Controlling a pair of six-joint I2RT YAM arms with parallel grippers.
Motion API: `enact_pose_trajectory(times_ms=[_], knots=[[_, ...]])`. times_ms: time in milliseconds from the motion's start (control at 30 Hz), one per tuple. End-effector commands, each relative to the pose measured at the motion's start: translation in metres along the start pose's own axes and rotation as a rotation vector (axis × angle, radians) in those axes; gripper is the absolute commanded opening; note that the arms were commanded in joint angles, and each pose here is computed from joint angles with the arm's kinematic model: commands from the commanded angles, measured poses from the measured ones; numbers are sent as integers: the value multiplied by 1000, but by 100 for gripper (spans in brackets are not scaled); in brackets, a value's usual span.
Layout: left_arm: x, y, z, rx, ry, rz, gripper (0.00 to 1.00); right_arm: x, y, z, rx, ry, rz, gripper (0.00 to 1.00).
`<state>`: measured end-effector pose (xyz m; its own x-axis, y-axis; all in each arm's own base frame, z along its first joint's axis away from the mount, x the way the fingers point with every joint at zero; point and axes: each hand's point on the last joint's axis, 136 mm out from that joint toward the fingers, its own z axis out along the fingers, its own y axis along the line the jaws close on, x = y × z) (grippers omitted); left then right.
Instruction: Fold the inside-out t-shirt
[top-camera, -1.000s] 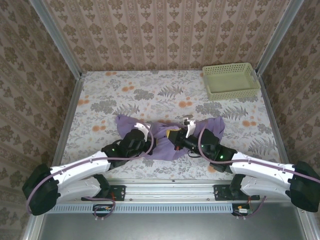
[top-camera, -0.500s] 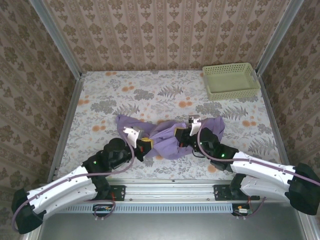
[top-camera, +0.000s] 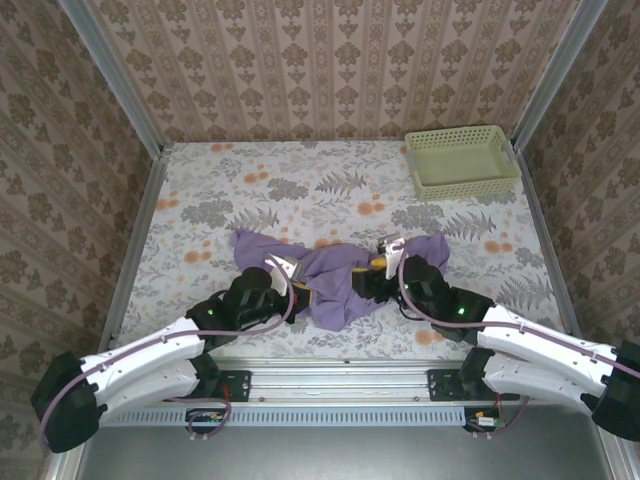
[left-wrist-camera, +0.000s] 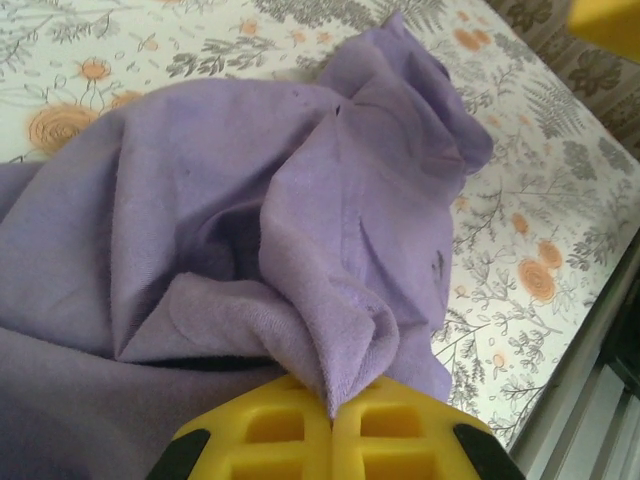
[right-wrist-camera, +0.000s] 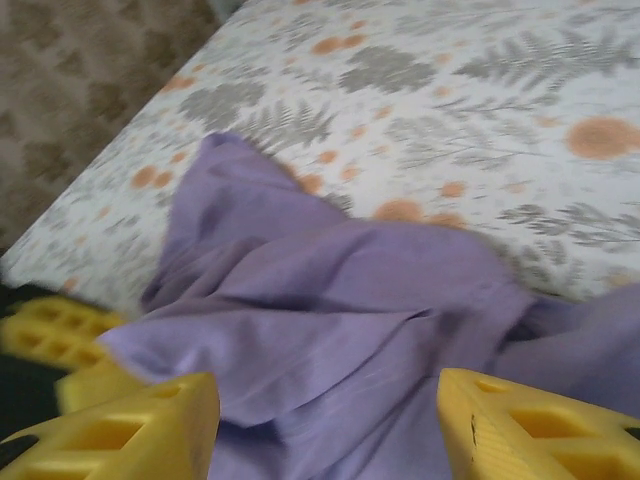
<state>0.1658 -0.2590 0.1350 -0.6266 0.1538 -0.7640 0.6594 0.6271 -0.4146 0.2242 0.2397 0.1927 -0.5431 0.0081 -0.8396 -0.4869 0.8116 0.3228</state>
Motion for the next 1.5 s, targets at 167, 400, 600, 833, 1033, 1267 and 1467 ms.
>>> enact_pose_trajectory(times_ms=[167, 400, 600, 833, 1033, 1267, 1467], knots=[[-24, -15, -4, 62, -56, 1, 0, 37, 53, 44, -176, 127, -153, 54], [-23, -14, -9, 61, -57, 1, 0, 41, 59, 70, -148, 166, -204, 40], [-20, -11, -9, 55, -48, -4, 0, 39, 61, 73, -150, 164, -205, 16], [-17, 7, -12, -34, -43, -2, 8, 21, 57, 52, -118, 138, -200, 0], [-4, 54, -17, -309, 34, -6, 21, -3, 60, 23, -123, 116, -146, 0], [-4, 51, -20, -357, 44, 27, 22, -22, 83, 22, -194, 141, -76, 0], [-25, 14, -45, -271, -129, 73, 27, -27, 70, 49, -109, 218, 4, 0]])
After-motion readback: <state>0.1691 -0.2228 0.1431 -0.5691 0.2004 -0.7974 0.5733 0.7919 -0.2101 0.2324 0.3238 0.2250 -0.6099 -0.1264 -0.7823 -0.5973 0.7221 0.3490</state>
